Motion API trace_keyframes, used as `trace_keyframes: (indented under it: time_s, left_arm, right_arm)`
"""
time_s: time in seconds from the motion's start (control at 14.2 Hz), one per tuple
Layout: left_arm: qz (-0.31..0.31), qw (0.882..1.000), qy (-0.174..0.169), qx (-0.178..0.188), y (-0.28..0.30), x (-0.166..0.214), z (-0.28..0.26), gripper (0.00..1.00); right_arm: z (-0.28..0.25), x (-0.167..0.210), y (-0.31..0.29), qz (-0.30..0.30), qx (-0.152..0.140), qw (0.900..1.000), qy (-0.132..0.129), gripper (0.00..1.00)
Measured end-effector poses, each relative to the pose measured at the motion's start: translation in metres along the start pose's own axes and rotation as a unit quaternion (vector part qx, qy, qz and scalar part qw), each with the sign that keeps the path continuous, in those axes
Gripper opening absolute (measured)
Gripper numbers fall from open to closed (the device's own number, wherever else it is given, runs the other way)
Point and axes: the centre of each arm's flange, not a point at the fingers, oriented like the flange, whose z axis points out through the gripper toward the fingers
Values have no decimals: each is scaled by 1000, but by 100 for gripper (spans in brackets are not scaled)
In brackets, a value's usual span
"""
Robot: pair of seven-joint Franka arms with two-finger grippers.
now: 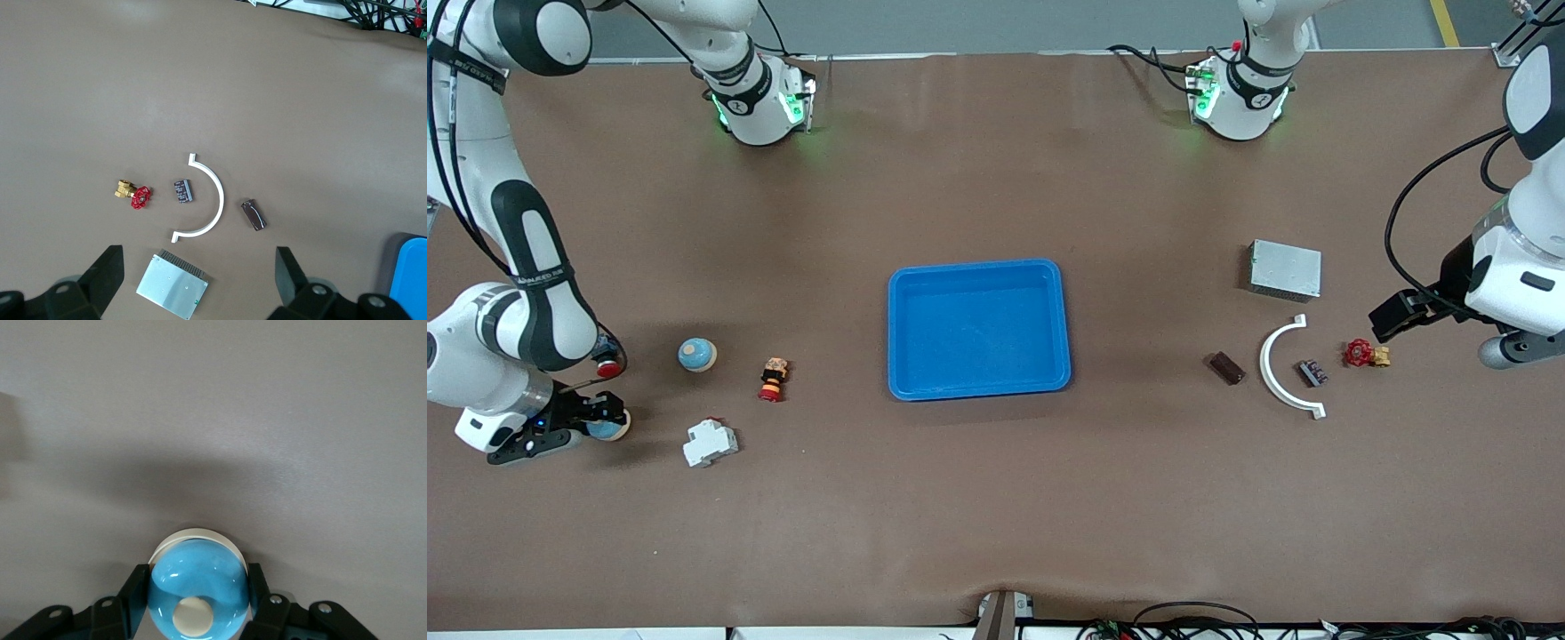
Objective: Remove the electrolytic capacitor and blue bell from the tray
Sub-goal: 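Lower the bell beside the other bell and open the right gripper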
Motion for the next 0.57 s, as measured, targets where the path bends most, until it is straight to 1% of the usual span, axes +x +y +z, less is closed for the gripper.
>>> trace_keyframes:
  time_s: [0.14, 0.35, 0.57]
  left_arm:
    - [11, 1000, 0, -5, 3, -1, -3, 100]
    - [24, 999, -7, -28, 9, -9, -12, 100]
    - [53, 998, -12, -28, 1, -21, -16, 100]
  right_arm:
    - [2, -1, 1, 1, 4, 1000, -6, 64]
    - [5, 1, 2, 1, 11, 1000, -14, 64]
    - [5, 2, 3, 3, 13, 1000, -16, 64]
